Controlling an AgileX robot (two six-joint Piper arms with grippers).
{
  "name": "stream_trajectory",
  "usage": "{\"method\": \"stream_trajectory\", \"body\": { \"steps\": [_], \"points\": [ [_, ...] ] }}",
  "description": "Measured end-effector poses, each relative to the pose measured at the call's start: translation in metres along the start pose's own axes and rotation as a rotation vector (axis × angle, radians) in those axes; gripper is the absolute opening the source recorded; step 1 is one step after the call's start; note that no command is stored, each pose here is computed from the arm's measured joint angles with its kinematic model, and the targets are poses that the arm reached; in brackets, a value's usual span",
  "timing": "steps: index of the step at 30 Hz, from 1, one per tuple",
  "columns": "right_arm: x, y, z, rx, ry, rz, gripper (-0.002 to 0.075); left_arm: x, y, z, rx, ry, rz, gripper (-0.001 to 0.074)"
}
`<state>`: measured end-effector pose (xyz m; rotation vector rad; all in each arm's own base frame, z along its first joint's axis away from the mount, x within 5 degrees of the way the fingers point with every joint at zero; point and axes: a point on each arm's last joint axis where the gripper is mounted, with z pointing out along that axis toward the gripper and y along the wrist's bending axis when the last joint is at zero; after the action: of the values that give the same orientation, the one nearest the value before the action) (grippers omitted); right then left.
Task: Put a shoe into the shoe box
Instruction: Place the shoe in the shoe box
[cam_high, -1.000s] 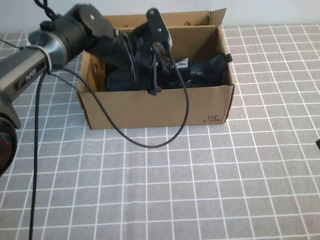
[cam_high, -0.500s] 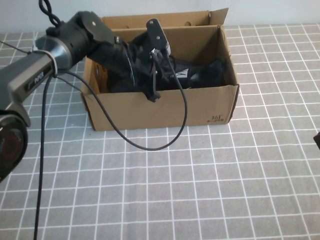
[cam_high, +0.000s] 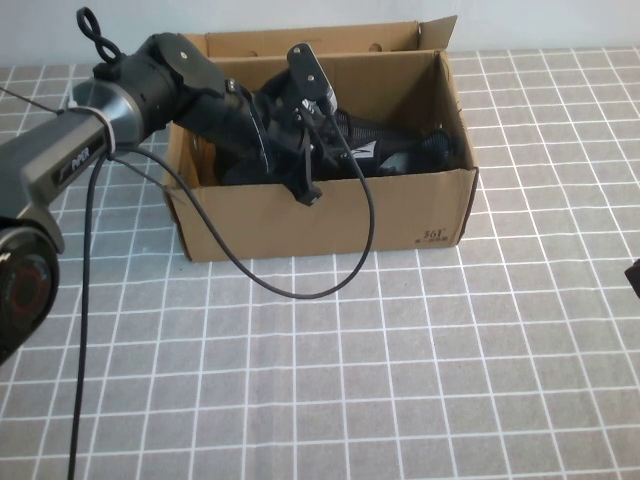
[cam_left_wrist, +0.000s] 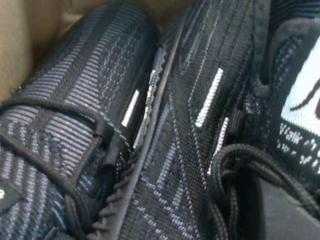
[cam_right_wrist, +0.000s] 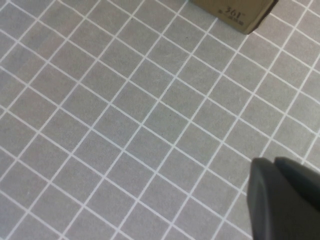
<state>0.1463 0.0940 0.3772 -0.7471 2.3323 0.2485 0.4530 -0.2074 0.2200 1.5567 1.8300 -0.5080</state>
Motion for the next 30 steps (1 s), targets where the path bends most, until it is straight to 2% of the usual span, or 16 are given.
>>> {"method": "stream_trajectory", "body": {
  "steps": [3,7,9,12,20,25,27,30],
  "points": [
    [0.000,0.000,0.000,0.000,0.000,0.000,-0.0016,0.000,0.000,0.000,0.001,-0.005,-0.004,0.0095],
    [0.000,0.000,0.000,0.000,0.001,0.000,-0.0016,-0.008,0.000,-0.008,-0.014,-0.027,-0.012,0.0342],
    [0.000,0.000,0.000,0.000,0.001,0.000,-0.0016,-0.016,0.000,-0.017,-0.037,-0.045,-0.008,0.0441],
    [0.000,0.000,0.000,0.000,0.001,0.000,-0.0016,-0.035,-0.003,-0.040,-0.073,-0.095,0.002,0.0508],
    [-0.002,0.000,0.000,0.001,-0.021,0.000,-0.0016,-0.075,-0.004,-0.088,-0.222,-0.267,-0.021,0.0525],
    [-0.003,0.000,0.000,0.002,-0.031,0.000,-0.0016,-0.079,0.000,-0.088,-0.269,-0.311,-0.059,0.0426],
    [-0.003,0.000,0.000,0.002,-0.037,0.000,-0.0016,-0.083,-0.002,-0.085,-0.290,-0.308,-0.045,0.0383],
    [-0.005,-0.001,0.000,0.007,-0.058,-0.002,-0.0016,-0.089,-0.008,-0.078,-0.300,-0.276,0.004,0.0357]
  ]
}}
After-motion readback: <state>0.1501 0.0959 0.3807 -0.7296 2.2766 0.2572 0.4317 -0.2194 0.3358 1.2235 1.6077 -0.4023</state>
